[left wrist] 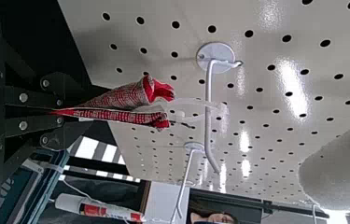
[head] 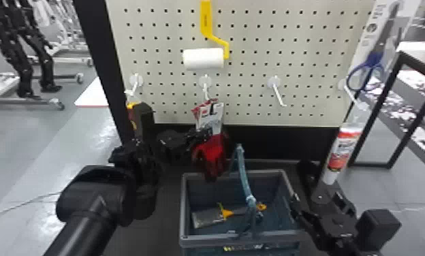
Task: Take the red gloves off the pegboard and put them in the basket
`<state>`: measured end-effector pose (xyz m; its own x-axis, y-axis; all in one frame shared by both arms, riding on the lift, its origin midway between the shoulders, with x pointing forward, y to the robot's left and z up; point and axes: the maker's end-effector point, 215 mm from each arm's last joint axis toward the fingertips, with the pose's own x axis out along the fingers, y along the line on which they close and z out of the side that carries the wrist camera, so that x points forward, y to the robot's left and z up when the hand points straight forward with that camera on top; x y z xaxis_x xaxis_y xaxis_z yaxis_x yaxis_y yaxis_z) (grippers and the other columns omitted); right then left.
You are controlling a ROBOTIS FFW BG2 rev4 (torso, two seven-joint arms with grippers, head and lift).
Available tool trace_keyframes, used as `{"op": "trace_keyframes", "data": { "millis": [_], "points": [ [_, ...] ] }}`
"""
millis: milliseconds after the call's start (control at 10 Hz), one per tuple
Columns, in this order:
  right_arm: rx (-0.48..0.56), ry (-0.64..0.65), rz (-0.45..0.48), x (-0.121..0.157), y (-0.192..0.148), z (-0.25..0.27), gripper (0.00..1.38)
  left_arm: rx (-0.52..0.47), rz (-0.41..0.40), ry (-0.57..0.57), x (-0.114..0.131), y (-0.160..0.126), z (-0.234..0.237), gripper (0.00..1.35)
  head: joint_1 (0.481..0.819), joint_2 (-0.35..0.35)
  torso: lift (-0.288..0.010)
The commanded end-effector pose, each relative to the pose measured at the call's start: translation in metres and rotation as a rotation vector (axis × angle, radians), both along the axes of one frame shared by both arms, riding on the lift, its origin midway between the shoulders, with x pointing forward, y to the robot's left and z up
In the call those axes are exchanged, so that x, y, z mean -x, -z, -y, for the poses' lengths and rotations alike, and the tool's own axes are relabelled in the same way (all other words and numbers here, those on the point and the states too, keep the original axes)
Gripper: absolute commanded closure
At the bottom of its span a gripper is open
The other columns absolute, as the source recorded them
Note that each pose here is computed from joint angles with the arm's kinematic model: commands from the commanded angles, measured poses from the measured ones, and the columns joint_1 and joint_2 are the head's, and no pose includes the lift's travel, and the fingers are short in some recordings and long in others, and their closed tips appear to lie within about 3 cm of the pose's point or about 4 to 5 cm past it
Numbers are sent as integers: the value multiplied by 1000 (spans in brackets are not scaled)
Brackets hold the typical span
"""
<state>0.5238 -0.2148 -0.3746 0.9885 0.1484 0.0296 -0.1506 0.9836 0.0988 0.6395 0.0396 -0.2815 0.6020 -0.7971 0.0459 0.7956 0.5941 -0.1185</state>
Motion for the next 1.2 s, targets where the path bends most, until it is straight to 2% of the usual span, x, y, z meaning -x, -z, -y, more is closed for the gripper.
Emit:
{"op": "trace_keyframes", "data": {
  "millis": [0, 500, 1100],
  "points": [
    [0, 0, 0, 0, 0, 0, 136, 1, -1, -1, 0, 0, 0, 1142, 549, 0, -100],
    [0, 0, 0, 0, 0, 0, 136, 4, -3, 1, 3, 2, 3, 1142, 549, 0, -100],
    [0, 0, -3, 1, 2, 0, 136, 57, 6, -25, 20, -15, 19, 1142, 549, 0, -100]
  ]
}}
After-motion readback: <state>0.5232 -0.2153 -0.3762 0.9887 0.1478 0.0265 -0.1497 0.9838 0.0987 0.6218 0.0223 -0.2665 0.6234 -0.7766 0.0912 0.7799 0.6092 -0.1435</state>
